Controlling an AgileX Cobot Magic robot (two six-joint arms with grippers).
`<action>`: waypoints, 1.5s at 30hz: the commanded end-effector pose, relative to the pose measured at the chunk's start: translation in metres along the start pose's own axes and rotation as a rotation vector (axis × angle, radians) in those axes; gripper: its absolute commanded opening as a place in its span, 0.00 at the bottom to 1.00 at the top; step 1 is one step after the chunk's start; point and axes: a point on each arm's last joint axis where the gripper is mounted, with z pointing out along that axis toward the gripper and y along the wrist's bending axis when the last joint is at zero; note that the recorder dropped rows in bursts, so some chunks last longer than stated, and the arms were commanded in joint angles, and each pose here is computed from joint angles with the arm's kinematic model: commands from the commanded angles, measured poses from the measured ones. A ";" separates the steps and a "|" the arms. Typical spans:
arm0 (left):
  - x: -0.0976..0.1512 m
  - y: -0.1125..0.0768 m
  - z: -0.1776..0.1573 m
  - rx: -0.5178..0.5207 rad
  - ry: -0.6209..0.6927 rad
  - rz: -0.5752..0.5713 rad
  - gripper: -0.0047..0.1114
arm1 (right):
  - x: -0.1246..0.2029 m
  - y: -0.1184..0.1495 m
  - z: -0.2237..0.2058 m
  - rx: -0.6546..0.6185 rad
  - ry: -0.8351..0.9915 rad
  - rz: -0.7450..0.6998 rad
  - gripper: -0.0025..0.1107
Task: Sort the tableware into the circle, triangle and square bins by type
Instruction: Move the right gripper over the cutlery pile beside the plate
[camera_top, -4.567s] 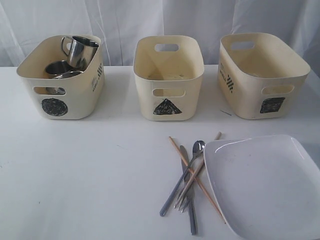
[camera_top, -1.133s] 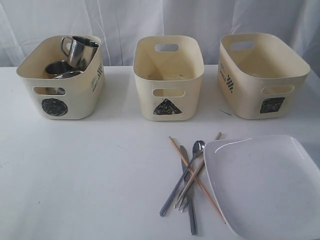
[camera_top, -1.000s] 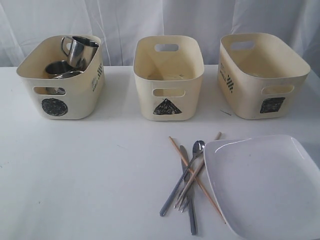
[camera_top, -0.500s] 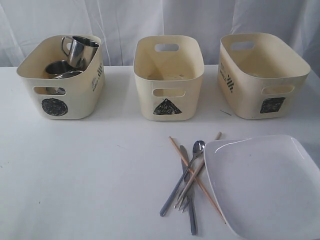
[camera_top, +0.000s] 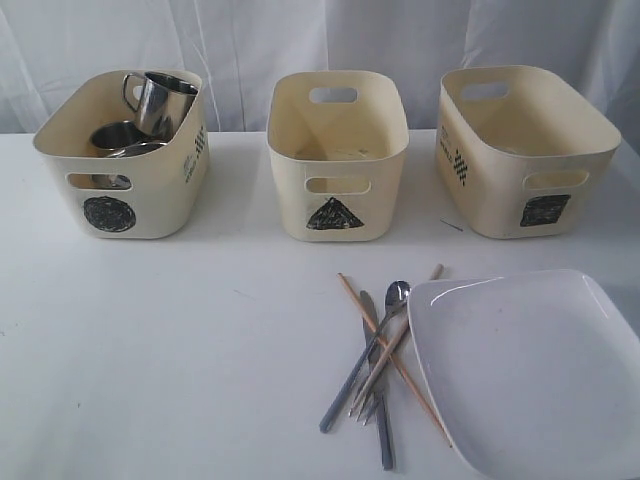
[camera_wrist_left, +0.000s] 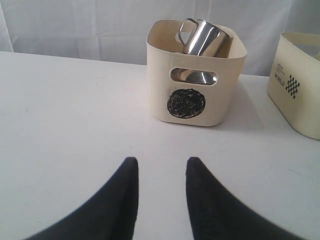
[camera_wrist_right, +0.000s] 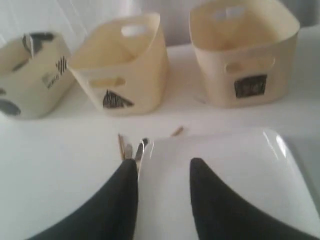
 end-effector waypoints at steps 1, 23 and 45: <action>0.001 0.000 0.000 -0.001 -0.001 -0.013 0.36 | -0.007 0.006 0.020 -0.050 0.204 -0.056 0.32; 0.001 0.000 0.000 -0.001 -0.001 -0.013 0.36 | -0.011 0.024 0.102 -0.333 0.433 0.171 0.45; 0.001 0.000 0.000 -0.001 -0.001 -0.013 0.36 | 0.025 0.085 0.157 -0.450 0.605 -0.006 0.45</action>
